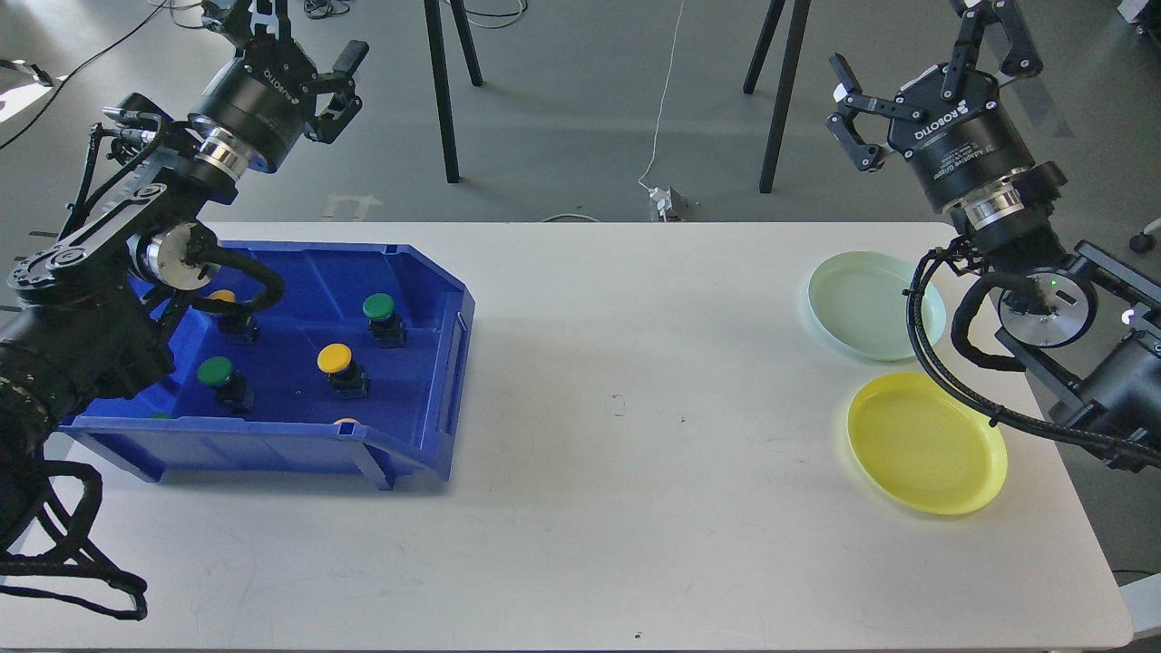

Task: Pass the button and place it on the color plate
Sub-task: 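Raise the left gripper and swing it over the blue bin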

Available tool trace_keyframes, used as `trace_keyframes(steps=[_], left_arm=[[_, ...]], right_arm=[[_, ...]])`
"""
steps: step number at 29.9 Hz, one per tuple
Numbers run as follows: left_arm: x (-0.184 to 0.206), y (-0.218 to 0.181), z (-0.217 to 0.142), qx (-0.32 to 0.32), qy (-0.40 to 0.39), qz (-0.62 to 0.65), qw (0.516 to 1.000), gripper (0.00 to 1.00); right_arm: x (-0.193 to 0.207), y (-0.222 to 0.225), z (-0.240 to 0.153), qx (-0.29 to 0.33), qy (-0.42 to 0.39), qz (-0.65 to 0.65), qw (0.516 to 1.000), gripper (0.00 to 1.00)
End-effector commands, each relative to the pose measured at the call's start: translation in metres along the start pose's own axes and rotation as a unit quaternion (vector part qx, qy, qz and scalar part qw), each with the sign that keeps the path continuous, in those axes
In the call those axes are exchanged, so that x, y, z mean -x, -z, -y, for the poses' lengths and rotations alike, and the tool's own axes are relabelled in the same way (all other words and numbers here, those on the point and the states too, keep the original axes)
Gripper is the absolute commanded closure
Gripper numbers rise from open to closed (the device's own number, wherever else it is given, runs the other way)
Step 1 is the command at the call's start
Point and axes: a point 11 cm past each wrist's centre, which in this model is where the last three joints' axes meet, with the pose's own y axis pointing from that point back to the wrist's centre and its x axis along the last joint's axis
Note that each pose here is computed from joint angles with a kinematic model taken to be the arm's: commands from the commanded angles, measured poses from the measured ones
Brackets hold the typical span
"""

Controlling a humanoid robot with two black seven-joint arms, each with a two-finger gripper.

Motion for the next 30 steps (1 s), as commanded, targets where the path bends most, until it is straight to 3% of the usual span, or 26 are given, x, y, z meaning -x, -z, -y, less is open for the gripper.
trace_keyframes(steps=[1, 7, 11, 20, 24, 30], left_arm=[[-0.006, -0.009, -0.001, 0.006, -0.005, 0.006, 1.0, 0.0], [-0.021, -0.03, -0.001, 0.087, -0.06, -0.087, 0.991, 0.0], [-0.024, 0.002, -0.008, 0.113, -0.115, -0.188, 0.969, 0.0], [-0.016, 0.013, -0.011, 0.159, -0.139, -0.289, 0.934, 0.0], [-0.007, -0.009, -0.003, 0.19, -0.113, -0.309, 0.925, 0.0], [0.001, -0.069, -0.008, 0.187, -0.029, -0.233, 0.954, 0.0]], right_arm=[[0.001, -0.001, 0.0, -0.001, 0.001, 0.003, 1.0, 0.01], [0.003, -0.008, 0.001, 0.004, 0.003, 0.007, 1.0, 0.01], [0.001, -0.013, -0.003, 0.012, 0.0, 0.007, 1.0, 0.01], [0.001, -0.016, -0.004, 0.014, -0.001, 0.009, 1.0, 0.01], [-0.001, -0.019, -0.007, 0.017, -0.004, 0.011, 1.0, 0.01], [-0.002, -0.019, -0.008, 0.018, -0.006, 0.011, 1.0, 0.01]])
